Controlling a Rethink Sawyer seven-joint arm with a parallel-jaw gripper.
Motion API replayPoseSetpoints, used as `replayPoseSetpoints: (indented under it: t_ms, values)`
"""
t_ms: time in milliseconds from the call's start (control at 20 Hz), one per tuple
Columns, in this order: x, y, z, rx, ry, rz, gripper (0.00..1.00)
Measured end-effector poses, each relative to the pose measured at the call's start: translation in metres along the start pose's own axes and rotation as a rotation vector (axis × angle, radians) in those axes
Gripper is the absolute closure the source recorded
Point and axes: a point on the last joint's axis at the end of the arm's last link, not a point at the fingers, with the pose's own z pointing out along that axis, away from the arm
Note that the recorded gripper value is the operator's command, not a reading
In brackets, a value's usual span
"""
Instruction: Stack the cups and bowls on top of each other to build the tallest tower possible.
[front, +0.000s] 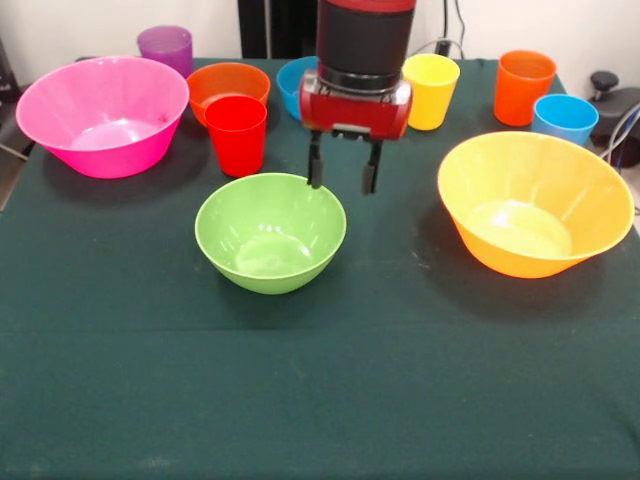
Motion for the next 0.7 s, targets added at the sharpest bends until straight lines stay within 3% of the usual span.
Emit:
replayPoseSetpoints:
  t_ms: [700]
  values:
    - [-0.01, 0.015, -0.057, -0.006, 0.097, -0.018, 0.0]
